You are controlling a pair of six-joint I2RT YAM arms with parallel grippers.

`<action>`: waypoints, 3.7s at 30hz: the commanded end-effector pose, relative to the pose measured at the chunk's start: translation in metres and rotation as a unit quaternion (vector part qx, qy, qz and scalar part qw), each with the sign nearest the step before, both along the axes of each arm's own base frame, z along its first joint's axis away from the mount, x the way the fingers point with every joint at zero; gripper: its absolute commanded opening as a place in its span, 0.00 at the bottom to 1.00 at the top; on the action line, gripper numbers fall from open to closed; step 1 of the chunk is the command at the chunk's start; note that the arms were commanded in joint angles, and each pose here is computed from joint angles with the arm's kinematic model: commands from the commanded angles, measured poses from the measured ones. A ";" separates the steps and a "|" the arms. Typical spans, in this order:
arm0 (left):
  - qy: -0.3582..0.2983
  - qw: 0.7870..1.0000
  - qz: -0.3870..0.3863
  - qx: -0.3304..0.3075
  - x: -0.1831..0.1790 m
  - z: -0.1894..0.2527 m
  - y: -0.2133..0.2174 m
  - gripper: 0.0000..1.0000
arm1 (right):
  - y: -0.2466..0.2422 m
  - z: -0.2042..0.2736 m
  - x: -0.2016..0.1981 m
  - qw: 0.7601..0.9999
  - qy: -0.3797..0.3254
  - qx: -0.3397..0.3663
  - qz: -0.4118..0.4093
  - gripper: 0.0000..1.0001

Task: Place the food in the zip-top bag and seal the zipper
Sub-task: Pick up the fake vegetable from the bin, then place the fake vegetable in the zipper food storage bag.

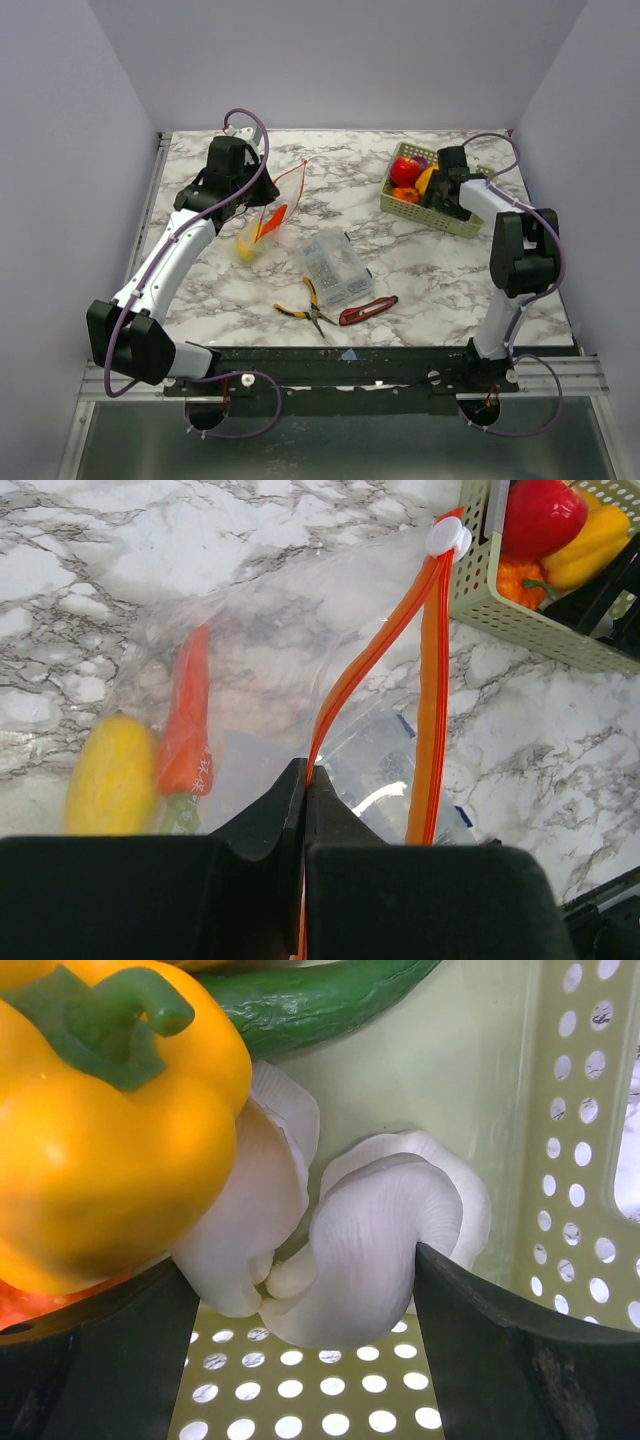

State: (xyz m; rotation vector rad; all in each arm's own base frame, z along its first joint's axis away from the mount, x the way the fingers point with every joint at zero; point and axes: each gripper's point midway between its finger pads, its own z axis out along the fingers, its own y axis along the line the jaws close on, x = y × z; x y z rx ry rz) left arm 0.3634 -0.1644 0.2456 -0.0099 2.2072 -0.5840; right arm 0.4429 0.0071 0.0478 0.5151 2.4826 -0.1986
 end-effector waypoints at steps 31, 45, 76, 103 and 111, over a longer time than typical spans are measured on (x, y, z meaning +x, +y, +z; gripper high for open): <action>-0.015 1.000 0.006 -0.003 0.003 0.015 0.003 0.00 | 0.021 0.062 -0.022 0.995 -0.067 0.067 0.026 0.03; -0.020 1.000 0.006 -0.004 0.001 0.018 0.003 0.00 | 0.023 0.089 -0.031 0.993 -0.087 0.072 0.037 0.00; -0.021 0.997 0.025 0.074 -0.010 0.004 0.024 0.00 | 0.052 0.152 -0.039 0.972 -0.161 0.157 0.067 0.00; -0.031 0.999 0.025 0.024 -0.015 0.008 0.028 0.00 | 0.370 0.333 -0.158 0.614 -0.460 0.547 0.335 0.00; -0.020 0.999 0.027 -0.013 -0.014 0.009 0.028 0.00 | 0.377 0.310 -0.124 0.619 -0.486 0.571 0.234 0.00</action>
